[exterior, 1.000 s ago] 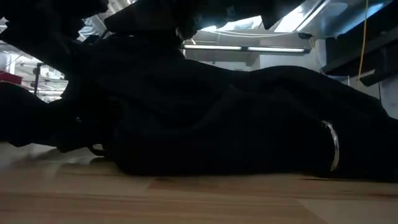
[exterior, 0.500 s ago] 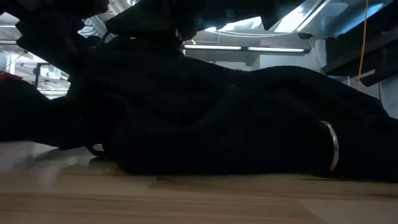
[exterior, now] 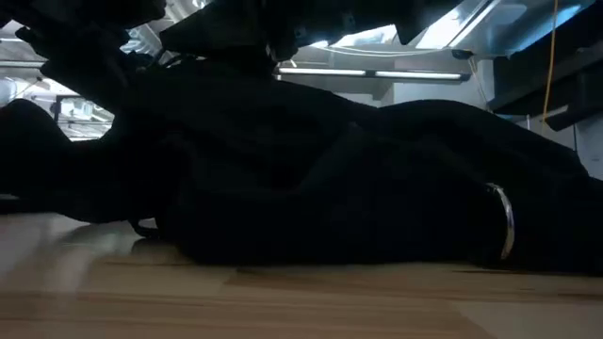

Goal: Unpack backpack
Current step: Open the black bag

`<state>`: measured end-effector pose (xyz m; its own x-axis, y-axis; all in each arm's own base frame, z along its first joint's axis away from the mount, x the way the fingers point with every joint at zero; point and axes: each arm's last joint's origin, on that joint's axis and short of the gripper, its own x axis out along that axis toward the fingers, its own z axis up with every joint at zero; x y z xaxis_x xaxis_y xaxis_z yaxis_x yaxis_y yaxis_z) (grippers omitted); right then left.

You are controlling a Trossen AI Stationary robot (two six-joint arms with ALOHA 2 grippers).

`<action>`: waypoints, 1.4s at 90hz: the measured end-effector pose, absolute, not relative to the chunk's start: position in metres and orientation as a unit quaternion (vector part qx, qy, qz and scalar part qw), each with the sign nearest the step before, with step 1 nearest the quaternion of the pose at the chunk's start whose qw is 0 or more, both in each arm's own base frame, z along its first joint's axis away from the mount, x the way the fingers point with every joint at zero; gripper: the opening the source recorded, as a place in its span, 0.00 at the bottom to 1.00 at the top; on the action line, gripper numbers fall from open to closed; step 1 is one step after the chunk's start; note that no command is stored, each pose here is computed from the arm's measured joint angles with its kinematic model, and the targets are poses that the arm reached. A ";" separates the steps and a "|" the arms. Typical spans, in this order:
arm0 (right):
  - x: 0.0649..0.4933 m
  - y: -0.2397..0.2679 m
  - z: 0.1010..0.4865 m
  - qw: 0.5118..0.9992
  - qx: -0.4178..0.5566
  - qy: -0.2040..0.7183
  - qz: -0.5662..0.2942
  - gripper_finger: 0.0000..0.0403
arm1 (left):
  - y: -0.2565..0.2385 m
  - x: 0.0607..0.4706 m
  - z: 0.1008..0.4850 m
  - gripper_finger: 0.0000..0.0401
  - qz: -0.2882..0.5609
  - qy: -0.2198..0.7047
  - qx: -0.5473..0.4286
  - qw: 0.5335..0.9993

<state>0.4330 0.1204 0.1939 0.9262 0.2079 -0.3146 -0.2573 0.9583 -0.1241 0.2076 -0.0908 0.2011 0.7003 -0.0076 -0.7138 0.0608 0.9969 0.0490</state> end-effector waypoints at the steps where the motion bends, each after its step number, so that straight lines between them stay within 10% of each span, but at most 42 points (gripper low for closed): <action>1: 0.433 0.120 0.194 0.978 -0.083 0.151 0.119 0.00 | -0.091 0.208 0.201 0.01 -0.019 0.386 0.034 0.921; 126: 0.393 0.131 0.211 0.942 -0.111 0.309 0.073 0.00 | -0.088 0.204 0.198 0.00 0.018 0.403 0.042 0.914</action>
